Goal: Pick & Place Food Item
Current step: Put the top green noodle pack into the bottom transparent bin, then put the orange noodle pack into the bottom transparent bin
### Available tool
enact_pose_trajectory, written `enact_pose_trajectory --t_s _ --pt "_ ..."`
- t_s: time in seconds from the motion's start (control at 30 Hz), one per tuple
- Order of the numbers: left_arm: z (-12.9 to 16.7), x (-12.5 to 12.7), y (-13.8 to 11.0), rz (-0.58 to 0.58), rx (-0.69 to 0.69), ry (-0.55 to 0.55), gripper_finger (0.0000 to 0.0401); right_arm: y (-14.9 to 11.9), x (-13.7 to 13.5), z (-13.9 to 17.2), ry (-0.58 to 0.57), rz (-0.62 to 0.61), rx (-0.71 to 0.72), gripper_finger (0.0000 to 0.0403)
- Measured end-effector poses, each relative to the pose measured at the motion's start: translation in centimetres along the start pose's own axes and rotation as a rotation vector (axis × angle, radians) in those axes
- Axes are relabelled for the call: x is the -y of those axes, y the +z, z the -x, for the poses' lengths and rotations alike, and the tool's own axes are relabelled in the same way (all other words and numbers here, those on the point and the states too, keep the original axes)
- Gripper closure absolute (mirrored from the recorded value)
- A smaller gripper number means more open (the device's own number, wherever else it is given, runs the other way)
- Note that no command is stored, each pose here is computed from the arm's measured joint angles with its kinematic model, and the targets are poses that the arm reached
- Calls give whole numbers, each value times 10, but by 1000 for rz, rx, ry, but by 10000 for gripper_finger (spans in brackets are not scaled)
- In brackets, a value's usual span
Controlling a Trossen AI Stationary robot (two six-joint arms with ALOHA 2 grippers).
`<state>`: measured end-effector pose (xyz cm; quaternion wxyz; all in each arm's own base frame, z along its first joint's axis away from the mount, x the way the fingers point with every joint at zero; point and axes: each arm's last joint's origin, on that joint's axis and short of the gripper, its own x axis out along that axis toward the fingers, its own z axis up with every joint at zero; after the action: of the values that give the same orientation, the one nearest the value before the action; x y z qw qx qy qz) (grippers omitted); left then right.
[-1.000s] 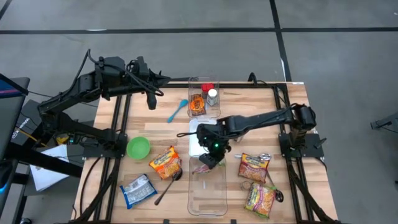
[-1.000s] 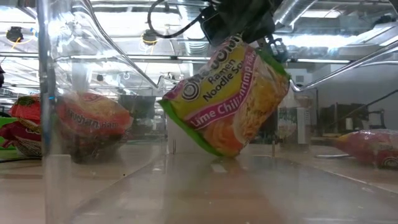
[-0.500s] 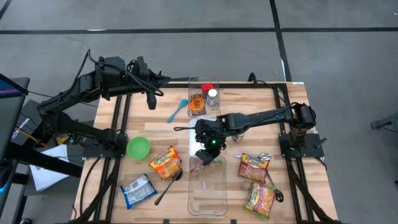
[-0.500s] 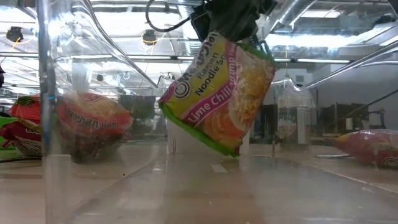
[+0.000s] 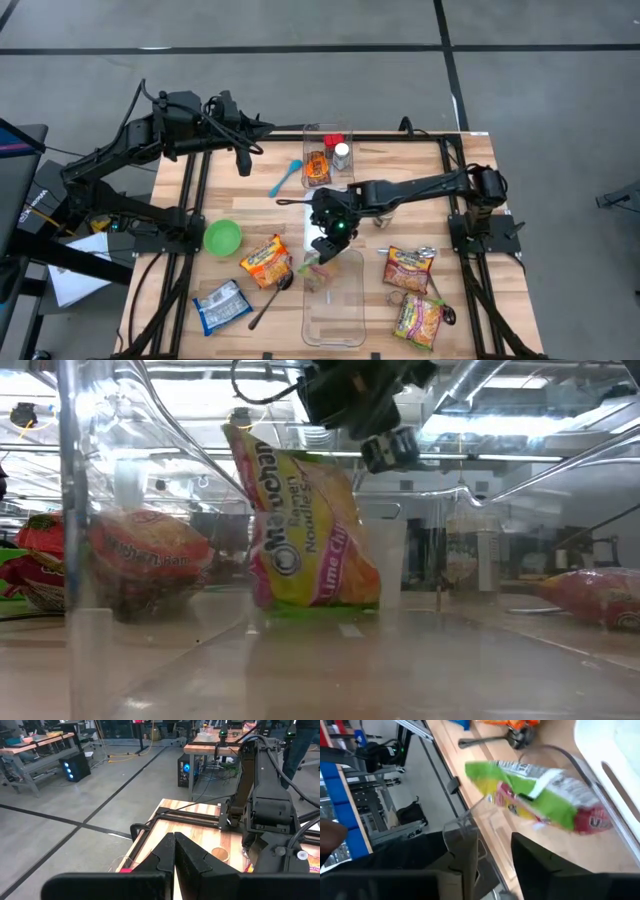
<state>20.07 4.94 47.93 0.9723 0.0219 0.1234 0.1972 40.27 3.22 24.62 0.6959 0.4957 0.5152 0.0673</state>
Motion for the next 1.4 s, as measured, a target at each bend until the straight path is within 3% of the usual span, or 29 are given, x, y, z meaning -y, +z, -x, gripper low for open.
enact_pose_trajectory --t_s 0.3,0.53,0.73,0.93,1.17,1.27,1.4 --pt "0 0 0 0 -1 -4 399 7 -8 6 64 50 72 285" --pt "0 0 -2 -4 -20 -5 399 -4 -26 25 33 184 150 287" --pt "1 2 -11 -18 -110 -53 399 -30 -43 68 -38 281 274 287" --pt "3 3 -22 -15 -227 -85 399 -62 -53 120 -124 303 423 287" --pt "5 15 -24 27 -257 -177 396 -94 -65 173 -95 327 626 287" --pt "0 25 -26 9 -274 -218 379 -104 -64 187 -105 326 675 287" --pt "-17 40 -25 9 -266 -328 328 -115 -60 203 -133 318 719 287"
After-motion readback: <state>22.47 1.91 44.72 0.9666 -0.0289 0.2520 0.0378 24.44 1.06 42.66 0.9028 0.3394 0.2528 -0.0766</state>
